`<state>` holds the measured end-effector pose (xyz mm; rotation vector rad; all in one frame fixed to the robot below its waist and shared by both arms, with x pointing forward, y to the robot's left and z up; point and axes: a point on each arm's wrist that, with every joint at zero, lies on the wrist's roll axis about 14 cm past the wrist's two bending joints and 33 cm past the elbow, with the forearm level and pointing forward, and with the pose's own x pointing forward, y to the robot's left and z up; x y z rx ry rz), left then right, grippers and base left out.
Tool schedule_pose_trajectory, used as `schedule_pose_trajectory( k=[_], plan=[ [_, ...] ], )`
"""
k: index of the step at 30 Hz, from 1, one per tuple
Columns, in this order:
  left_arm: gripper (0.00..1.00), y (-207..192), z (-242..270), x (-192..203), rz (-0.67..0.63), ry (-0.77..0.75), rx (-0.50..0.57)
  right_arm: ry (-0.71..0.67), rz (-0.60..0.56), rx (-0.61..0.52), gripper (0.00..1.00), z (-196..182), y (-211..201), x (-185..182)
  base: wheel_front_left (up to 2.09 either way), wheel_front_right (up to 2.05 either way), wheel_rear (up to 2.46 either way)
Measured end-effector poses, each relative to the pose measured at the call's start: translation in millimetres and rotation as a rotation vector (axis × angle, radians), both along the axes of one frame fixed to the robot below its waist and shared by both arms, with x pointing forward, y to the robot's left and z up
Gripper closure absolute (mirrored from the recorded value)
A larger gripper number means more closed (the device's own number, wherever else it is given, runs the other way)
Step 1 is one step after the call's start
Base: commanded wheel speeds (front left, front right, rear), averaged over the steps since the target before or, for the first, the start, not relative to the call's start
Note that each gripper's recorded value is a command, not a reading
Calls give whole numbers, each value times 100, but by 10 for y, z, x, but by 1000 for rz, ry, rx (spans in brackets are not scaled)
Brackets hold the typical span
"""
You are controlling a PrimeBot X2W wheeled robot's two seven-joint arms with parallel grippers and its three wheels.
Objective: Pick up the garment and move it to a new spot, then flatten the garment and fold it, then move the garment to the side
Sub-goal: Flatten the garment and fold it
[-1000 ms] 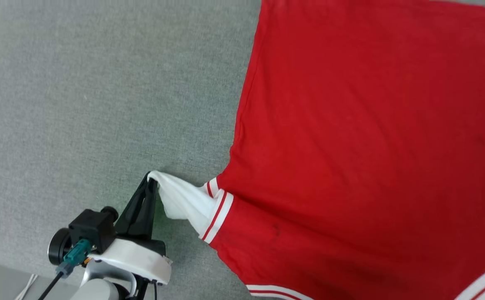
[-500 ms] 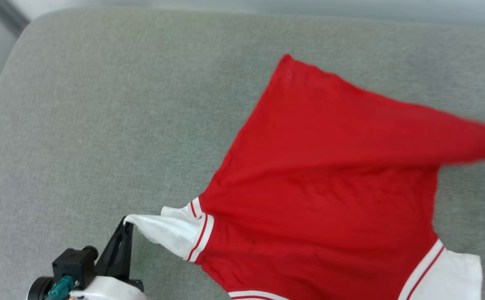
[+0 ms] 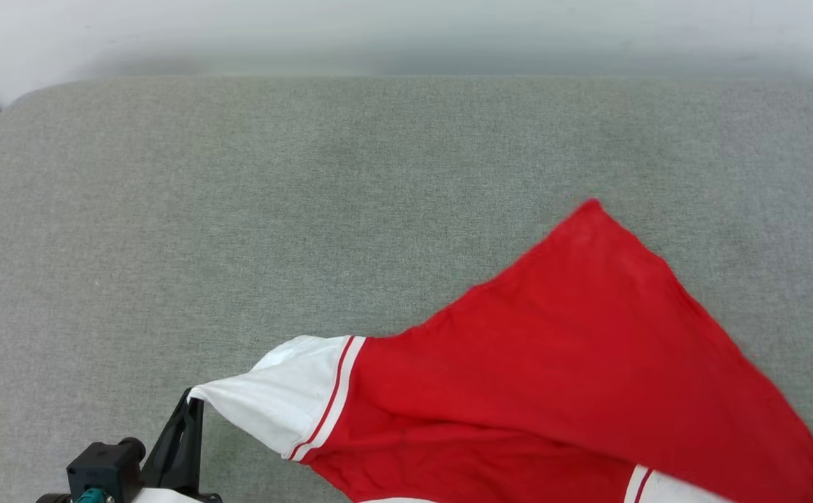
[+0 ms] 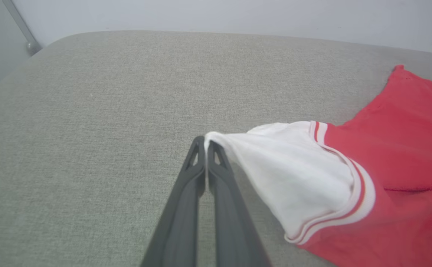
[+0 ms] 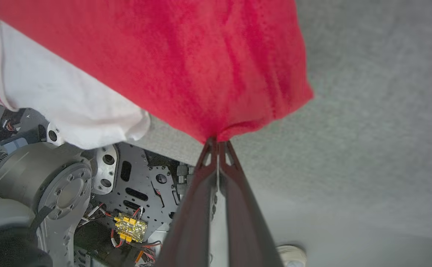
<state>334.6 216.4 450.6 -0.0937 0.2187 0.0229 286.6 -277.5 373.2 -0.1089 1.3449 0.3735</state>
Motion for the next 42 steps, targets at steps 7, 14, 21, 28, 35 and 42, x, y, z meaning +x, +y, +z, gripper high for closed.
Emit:
schedule_pose_trajectory(
  k=[7,14,21,28,35,42],
  plan=[
    [100,-26,-18,27,-13,10,-1,38,-50,34,63,-211,101,-335,0,0,0],
    [100,-42,14,25,-17,1,-2,-214,-47,43,0,267,94,326,0,0,0],
    [100,-72,11,58,-22,-1,-3,-502,45,44,0,1119,266,1202,0,0,0],
    [100,-123,2,182,-40,-10,-3,-496,230,-31,0,1271,672,1655,0,0,0],
    [100,-93,-93,261,-29,11,1,-408,341,-67,0,995,1104,2065,0,0,0],
    [100,-41,-163,365,-13,22,11,-307,380,-112,0,528,1301,2366,0,0,0]
  ],
)
